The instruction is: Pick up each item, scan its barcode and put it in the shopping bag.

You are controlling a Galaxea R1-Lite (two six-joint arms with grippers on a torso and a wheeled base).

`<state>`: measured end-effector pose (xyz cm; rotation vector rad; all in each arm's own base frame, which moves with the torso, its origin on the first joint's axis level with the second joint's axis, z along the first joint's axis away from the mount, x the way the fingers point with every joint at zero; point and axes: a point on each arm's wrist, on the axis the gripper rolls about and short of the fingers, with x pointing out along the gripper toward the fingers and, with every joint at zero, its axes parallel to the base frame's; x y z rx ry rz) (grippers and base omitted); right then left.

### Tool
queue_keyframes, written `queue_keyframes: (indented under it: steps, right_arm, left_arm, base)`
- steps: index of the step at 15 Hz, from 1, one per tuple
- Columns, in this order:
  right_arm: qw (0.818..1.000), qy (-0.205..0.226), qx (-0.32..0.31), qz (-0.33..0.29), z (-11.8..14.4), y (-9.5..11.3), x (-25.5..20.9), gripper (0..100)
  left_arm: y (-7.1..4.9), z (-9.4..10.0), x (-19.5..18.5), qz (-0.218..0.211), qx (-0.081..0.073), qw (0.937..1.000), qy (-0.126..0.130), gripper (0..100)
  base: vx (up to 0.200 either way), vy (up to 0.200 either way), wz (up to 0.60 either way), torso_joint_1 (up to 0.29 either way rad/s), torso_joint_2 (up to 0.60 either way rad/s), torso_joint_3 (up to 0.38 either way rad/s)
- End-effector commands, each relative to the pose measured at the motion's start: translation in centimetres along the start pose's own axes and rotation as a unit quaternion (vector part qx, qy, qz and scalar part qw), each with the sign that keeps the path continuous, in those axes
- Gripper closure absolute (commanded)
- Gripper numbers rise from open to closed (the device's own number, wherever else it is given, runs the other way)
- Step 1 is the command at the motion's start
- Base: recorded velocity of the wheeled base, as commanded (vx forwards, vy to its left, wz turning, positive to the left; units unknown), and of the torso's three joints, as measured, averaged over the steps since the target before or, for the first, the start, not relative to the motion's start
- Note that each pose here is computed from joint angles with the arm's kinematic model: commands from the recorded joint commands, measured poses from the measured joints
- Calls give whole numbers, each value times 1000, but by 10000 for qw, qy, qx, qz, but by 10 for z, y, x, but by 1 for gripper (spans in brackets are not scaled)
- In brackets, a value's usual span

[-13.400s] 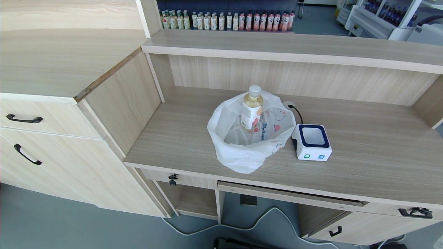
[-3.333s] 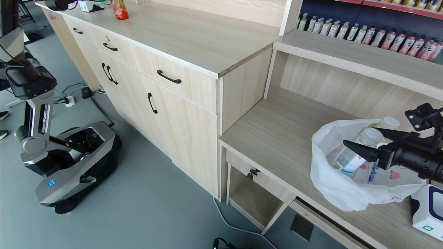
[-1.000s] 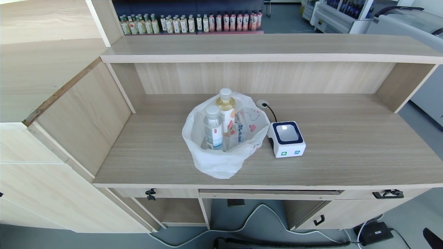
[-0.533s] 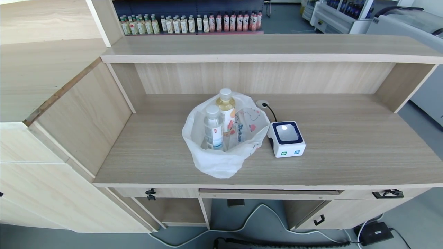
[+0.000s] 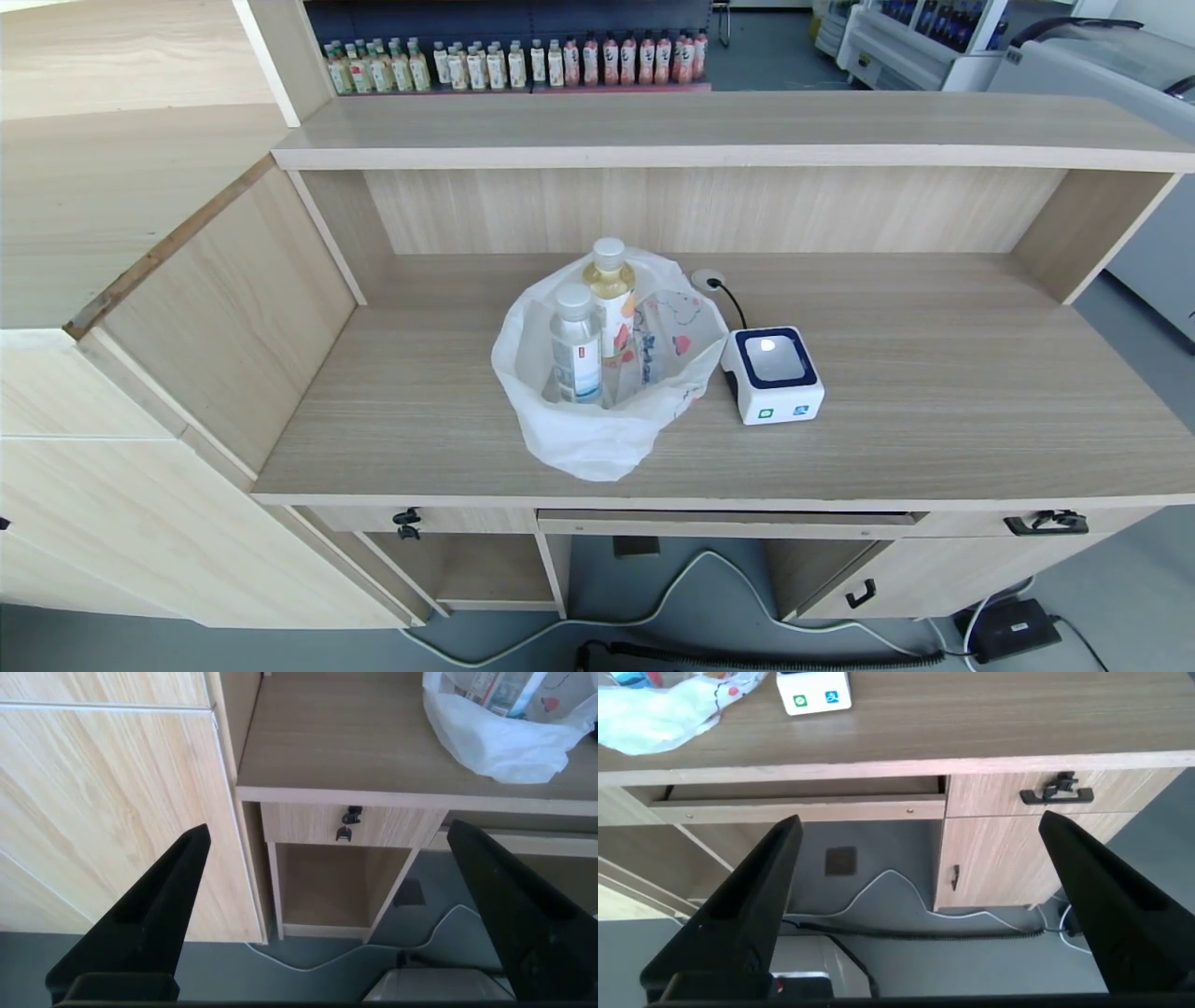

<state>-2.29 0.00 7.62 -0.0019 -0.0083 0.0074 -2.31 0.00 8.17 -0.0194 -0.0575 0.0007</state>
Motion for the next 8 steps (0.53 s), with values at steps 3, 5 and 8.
queue_keyframes:
  steps: [3, 5, 8]
  right_arm:
    - [10000, 11, -6, -7, 0, 0, 0, 0]
    - [10000, 11, -6, 1, 0, 0, 0, 0]
    - [10000, 11, -36, 9, 0, 0, 0, 0]
  left_arm:
    - [0, 0, 0, 1, -3, 10000, -4, 0]
    - [0, 0, 0, 1, -3, 10000, -4, 0]
    - [0, 0, 0, 1, -3, 10000, -4, 0]
  base:
    - [0, 0, 0, 0, 0, 0]
    - [0, 0, 0, 0, 0, 0]
    - [0, 0, 0, 0, 0, 0]
